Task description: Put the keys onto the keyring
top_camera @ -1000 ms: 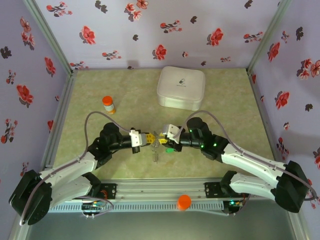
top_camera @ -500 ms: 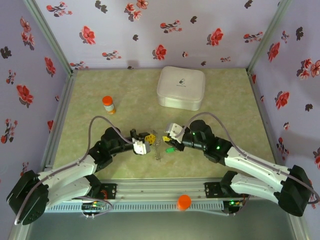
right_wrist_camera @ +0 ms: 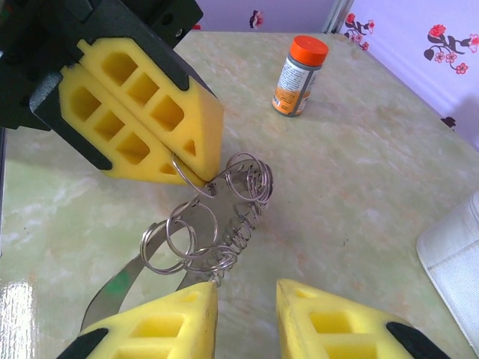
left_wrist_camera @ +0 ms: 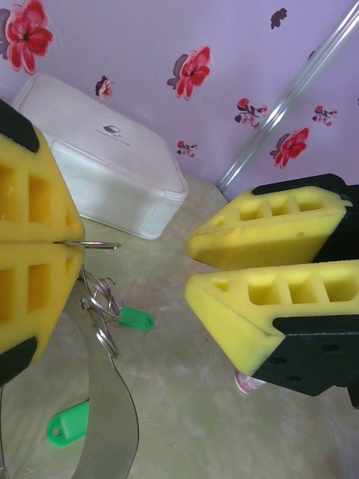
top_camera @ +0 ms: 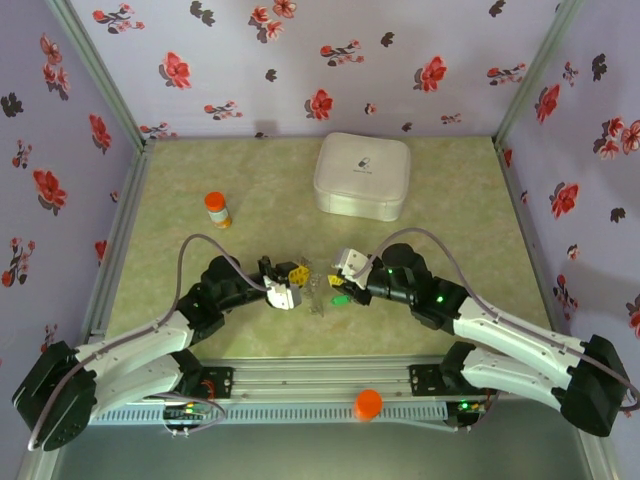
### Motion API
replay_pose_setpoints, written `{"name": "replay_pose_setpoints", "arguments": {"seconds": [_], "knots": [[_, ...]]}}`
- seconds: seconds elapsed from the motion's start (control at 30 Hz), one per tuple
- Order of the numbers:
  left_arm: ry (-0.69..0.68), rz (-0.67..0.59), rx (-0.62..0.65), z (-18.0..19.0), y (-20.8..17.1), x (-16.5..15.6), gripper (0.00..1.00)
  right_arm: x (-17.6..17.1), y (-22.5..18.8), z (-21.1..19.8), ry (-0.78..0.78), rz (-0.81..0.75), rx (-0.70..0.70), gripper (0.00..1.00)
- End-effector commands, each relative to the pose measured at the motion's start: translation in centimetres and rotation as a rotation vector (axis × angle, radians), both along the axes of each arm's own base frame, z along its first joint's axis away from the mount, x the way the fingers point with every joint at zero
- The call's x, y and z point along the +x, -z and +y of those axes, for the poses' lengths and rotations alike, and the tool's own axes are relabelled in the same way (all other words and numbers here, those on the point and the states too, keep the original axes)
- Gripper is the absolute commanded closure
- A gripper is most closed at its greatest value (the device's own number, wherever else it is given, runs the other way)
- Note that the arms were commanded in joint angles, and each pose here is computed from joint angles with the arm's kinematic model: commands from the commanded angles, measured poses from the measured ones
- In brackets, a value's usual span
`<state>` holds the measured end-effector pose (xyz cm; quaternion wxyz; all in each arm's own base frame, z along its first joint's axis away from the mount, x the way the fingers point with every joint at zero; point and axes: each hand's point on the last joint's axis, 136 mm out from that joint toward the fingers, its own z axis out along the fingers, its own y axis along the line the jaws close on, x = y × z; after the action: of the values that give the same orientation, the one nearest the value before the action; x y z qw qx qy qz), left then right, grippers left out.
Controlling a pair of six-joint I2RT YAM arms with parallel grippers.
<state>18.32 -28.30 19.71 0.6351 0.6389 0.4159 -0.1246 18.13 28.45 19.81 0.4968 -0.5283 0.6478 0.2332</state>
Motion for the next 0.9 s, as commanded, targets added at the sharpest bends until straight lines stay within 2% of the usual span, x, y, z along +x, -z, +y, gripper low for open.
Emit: {"name": "replay_pose_setpoints", "arguments": {"seconds": [0.0, 0.27, 0.6, 0.87], "knots": [[-0.005, -0.006, -0.051, 0.0, -1.3, -0.2, 1.00, 0.0, 0.2, -0.1, 0.017, 0.007, -0.002, 0.72], [-0.009, 0.064, -0.078, -0.3, -1.3, -0.1, 1.00, -1.2, -0.6, 1.1, -0.066, 0.011, 0.020, 0.71], [-0.018, 0.166, -0.106, -0.6, -1.1, 0.0, 1.00, -0.9, -1.1, 1.4, -0.068, -0.012, 0.030, 0.71], [-0.043, 0.191, -0.113, -0.6, -1.1, 0.4, 1.00, 0.7, -0.7, 0.5, 0.056, 0.004, 0.025, 0.72]]}}
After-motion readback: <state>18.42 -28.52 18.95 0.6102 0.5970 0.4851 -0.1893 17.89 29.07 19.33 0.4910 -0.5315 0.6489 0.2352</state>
